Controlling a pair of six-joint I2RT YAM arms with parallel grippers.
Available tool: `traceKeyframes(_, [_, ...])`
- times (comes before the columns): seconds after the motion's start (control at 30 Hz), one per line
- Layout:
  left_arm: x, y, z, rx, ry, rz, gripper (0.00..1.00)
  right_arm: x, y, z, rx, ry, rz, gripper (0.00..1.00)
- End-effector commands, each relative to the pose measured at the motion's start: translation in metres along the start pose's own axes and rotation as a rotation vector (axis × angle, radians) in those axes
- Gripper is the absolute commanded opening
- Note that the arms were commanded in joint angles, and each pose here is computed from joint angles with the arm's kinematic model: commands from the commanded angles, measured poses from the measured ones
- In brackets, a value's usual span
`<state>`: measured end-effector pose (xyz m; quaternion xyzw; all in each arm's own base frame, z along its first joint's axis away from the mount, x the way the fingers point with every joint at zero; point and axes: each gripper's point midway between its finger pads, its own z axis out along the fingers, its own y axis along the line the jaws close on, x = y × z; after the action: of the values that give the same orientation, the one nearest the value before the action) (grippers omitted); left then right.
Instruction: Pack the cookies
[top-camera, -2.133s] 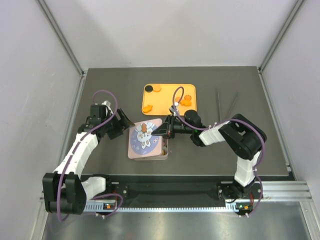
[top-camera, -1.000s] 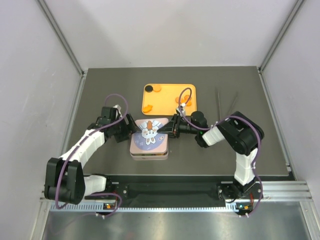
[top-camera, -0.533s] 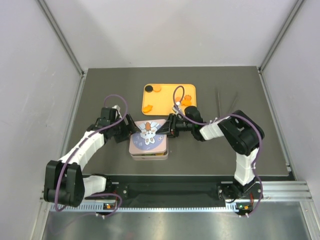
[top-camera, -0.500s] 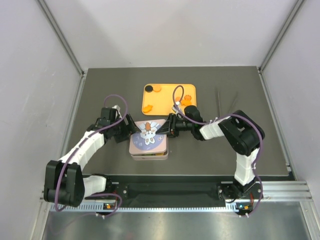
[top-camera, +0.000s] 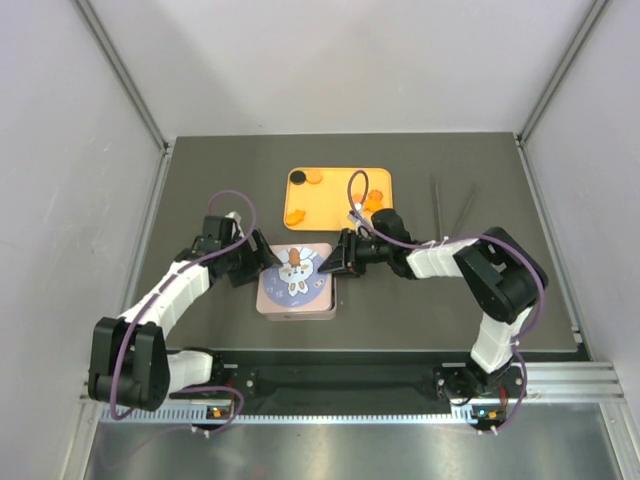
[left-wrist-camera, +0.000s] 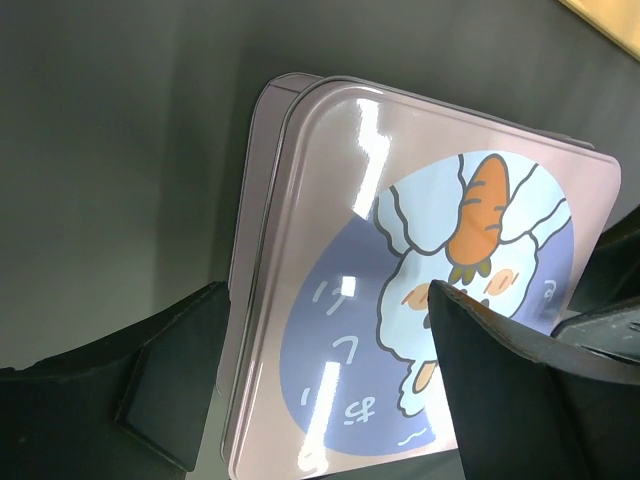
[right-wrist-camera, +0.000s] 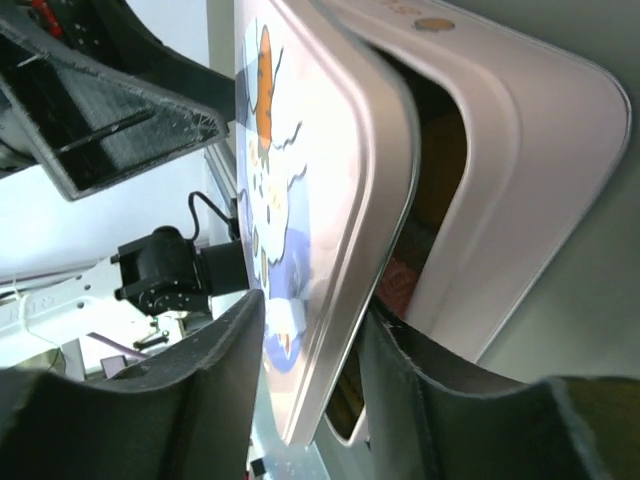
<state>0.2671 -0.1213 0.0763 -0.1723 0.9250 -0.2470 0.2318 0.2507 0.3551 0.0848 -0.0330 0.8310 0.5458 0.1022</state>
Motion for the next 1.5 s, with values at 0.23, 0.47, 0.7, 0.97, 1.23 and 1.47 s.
traceKeyframes(0.23, [-0.007,-0.007,0.002,0.015,-0.023,0.017,0.85,-0.010,0.000,-0.038,0.064,-0.085,-0.099,0.55])
traceKeyframes(0.47, [-0.007,-0.011,0.005,0.009,-0.017,0.032,0.85,-0.013,-0.008,-0.045,0.145,-0.117,-0.142,0.72])
traceKeyframes(0.7, [-0.005,-0.013,0.010,-0.012,-0.002,0.053,0.85,-0.017,-0.004,-0.031,0.178,-0.120,-0.178,0.76])
traceKeyframes(0.97, [-0.007,-0.020,0.009,-0.032,0.002,0.099,0.85,-0.019,0.001,-0.020,0.205,-0.129,-0.203,0.76])
traceKeyframes(1.23, [-0.003,-0.025,0.012,-0.046,0.024,0.128,0.85,-0.011,-0.003,-0.005,0.225,-0.100,-0.204,0.68])
traceKeyframes(1.47, [0.002,-0.018,0.018,-0.074,0.045,0.129,0.84,-0.008,-0.011,-0.001,0.244,-0.092,-0.193,0.58])
